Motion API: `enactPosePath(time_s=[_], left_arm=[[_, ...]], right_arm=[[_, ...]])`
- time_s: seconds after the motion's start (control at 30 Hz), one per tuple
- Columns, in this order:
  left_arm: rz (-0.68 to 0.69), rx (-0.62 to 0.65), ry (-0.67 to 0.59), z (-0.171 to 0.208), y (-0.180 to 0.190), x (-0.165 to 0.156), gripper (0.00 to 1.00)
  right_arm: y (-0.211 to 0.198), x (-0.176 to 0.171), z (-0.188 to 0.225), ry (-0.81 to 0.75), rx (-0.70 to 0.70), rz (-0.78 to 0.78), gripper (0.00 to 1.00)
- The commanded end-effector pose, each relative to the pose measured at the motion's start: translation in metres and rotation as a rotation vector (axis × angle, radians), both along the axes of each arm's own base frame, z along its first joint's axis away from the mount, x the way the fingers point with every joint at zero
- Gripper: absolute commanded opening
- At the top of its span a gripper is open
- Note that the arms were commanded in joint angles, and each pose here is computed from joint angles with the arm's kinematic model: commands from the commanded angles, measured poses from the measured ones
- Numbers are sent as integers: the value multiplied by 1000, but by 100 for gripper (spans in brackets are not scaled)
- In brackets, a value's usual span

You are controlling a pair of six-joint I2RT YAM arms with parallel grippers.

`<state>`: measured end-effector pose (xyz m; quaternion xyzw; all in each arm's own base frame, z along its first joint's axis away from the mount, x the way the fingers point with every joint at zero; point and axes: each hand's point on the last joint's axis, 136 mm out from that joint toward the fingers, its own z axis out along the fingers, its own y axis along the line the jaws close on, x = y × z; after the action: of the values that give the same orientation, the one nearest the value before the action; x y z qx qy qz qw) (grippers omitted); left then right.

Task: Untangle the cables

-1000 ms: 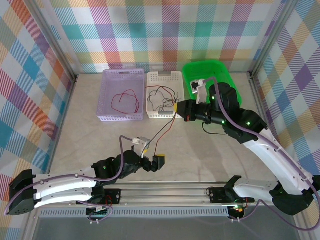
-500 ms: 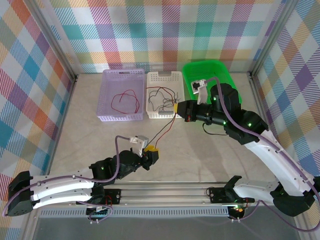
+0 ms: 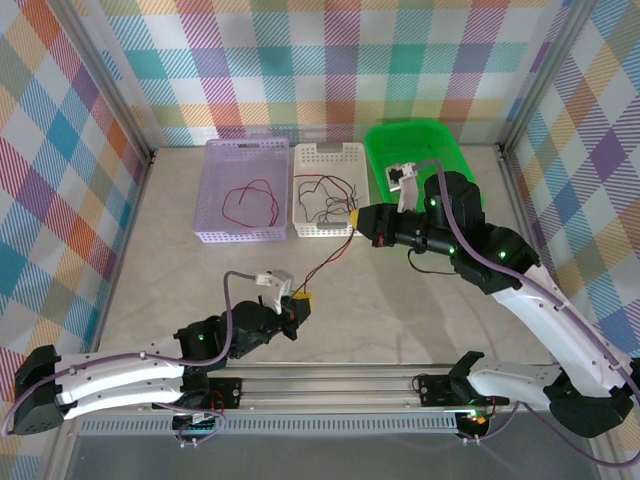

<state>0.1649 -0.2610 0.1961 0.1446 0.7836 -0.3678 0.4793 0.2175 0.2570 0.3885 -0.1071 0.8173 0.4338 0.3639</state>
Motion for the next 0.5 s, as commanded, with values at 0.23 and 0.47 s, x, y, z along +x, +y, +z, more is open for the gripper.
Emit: enactPosePath(time_s=[0.23, 0.47], left_arm=[[99, -14, 33, -12, 51, -7, 0], [172, -41, 27, -7, 84, -8, 0]], right_arm=[[-41, 9, -18, -41, -69, -131, 0], [-63, 13, -35, -27, -111, -186, 0]])
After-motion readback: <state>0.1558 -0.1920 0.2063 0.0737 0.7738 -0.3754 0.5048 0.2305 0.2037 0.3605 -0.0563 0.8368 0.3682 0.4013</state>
